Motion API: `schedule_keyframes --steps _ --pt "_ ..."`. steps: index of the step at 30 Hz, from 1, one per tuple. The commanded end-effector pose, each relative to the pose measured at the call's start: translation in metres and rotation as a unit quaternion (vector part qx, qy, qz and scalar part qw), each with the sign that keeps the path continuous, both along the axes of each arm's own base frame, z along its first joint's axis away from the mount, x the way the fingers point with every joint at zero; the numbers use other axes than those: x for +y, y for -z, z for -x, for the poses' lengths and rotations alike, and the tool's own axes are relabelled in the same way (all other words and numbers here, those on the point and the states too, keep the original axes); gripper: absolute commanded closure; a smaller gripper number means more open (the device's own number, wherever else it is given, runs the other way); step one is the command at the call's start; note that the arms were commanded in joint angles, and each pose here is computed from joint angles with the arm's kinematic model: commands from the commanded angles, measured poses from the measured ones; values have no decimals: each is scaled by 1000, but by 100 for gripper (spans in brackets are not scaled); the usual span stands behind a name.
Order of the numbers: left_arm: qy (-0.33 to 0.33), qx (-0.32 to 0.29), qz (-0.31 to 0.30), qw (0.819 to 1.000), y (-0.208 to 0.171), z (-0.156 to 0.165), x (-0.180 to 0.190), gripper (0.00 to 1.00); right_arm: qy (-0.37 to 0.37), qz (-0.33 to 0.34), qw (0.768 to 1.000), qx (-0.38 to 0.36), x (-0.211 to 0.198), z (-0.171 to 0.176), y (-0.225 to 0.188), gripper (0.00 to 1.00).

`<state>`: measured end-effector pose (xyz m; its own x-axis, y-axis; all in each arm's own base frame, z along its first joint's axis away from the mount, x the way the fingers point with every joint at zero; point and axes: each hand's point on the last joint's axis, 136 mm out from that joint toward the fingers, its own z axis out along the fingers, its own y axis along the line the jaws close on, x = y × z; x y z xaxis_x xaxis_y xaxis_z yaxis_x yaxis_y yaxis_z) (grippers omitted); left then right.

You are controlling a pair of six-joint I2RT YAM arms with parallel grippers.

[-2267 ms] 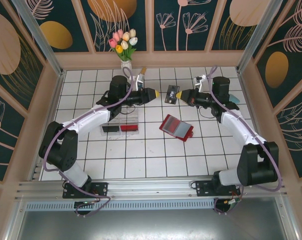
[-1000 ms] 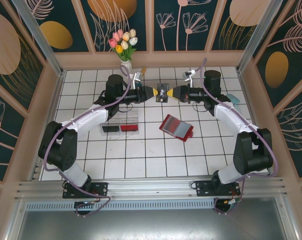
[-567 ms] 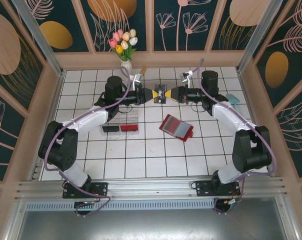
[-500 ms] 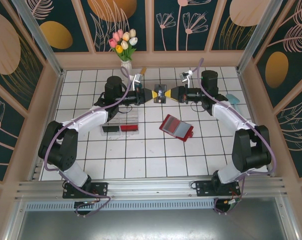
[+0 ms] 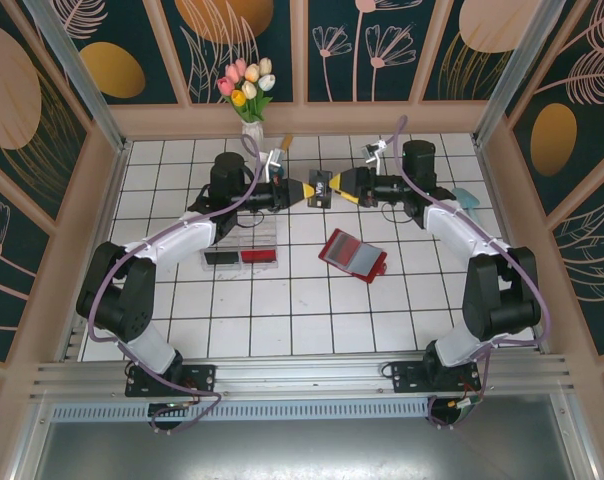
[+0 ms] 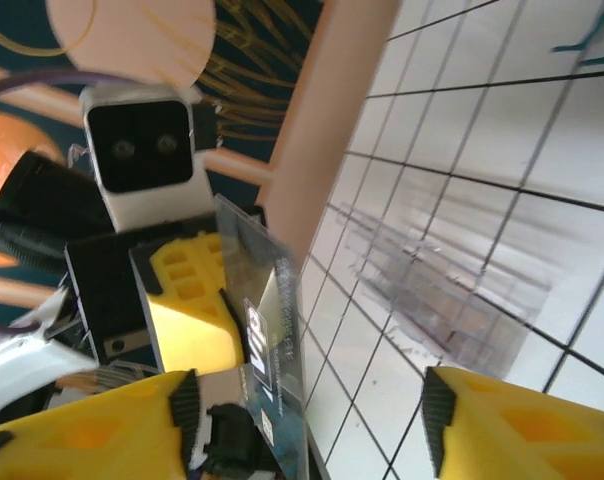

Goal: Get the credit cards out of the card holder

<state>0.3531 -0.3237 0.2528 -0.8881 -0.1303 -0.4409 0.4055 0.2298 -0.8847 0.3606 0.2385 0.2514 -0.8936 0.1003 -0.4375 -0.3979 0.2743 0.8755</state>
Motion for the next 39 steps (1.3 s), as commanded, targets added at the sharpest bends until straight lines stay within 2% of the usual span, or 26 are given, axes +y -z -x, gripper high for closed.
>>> schedule_keyframes --steps 1,4,6,8,10,17,23,28,34,36,38,39 --pt "-49 -9 -32 998 -6 -7 14 100 47 32 998 -16 -13 -10 6 29" --pt "-122 11 -71 990 3 -10 38 100 78 51 995 -22 -19 -16 8 24" --pt "-177 27 -93 980 8 -10 56 100 93 59 994 -25 -22 -18 9 14" --pt "-242 50 -114 962 16 -9 80 100 106 67 992 -29 -24 -21 9 11" --pt "-311 86 -128 938 28 -2 108 100 120 80 989 -36 -25 -23 10 1" --pt "-448 181 -133 865 54 33 171 100 181 142 971 -58 -28 -34 12 1" --pt "-536 262 -140 790 72 59 209 100 220 181 955 -81 -28 -41 6 1" --pt "-606 327 -135 712 83 82 229 100 235 194 947 -98 -22 -39 -1 1" --pt "-642 420 -160 621 114 108 232 100 241 186 946 -108 -20 -32 -7 1" --pt "-647 442 -166 598 121 111 230 100 244 182 946 -111 -22 -30 -10 1" --pt "-652 453 -166 584 127 110 228 100 247 181 945 -114 -23 -29 -12 1" --pt "-659 463 -172 568 132 115 231 100 248 181 945 -115 -24 -28 -12 1"
